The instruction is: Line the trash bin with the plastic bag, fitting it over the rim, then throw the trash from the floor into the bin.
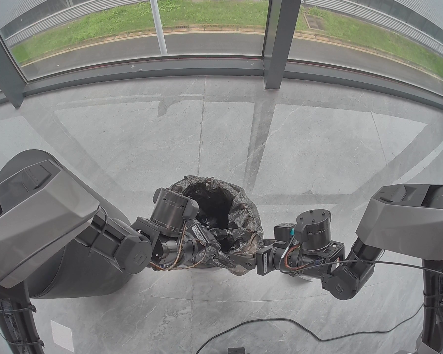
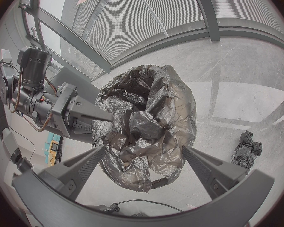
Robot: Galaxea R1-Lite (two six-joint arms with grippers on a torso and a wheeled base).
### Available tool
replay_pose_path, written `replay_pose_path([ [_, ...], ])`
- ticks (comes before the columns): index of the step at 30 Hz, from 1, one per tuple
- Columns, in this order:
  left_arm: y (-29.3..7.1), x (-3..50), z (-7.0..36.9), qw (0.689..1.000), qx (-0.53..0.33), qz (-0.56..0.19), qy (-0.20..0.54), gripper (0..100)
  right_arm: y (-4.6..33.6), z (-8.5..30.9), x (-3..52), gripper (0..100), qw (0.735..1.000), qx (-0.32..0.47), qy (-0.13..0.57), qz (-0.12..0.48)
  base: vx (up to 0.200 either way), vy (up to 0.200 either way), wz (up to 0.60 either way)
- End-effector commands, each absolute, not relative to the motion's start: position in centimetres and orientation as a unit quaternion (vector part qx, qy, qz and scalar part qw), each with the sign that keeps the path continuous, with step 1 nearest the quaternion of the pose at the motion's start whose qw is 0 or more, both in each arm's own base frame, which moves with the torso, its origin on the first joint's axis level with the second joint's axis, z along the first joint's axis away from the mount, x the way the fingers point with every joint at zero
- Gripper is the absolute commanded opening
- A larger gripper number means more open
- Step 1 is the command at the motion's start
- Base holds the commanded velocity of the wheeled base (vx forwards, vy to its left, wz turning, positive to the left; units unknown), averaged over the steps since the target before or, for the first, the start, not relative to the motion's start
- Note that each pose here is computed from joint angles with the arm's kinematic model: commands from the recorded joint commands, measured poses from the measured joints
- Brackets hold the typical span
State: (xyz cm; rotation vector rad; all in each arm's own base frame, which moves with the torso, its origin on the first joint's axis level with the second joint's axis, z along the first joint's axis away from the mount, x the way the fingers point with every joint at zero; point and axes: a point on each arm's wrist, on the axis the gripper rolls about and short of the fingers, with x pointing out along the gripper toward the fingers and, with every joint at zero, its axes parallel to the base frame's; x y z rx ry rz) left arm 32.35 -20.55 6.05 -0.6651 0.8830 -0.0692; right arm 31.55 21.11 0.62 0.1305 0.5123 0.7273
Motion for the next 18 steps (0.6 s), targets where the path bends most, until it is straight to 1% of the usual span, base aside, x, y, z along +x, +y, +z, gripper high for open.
replay_pose_path([
  [1, -20.6, 32.4, 5.9, 0.851, -0.315, -0.031, 0.42, 0, 21.1, 0.5, 31.5, 100, 0.9, 0.063, 0.249, 0.352, 0.0, 0.0, 0.0],
  [12, -20.3, 31.6, 6.5, 0.853, -0.312, -0.029, 0.418, 0, 21.1, 0.5, 31.5, 100, 0.9, 0.063, 0.249, 0.352, 0.0, 0.0, 0.0],
  [15, -19.5, 30.2, 7.3, 0.852, -0.31, -0.03, 0.421, 0, 21.1, 0.6, 31.5, 100, 0.9, 0.063, 0.248, 0.352, 0.0, 0.0, 0.0],
  [18, -18.9, 28.7, 6.9, 0.848, -0.3, -0.023, 0.436, 0, 21.1, 0.5, 31.5, 100, 0.9, 0.063, 0.249, 0.352, 0.0, 0.0, 0.0],
])
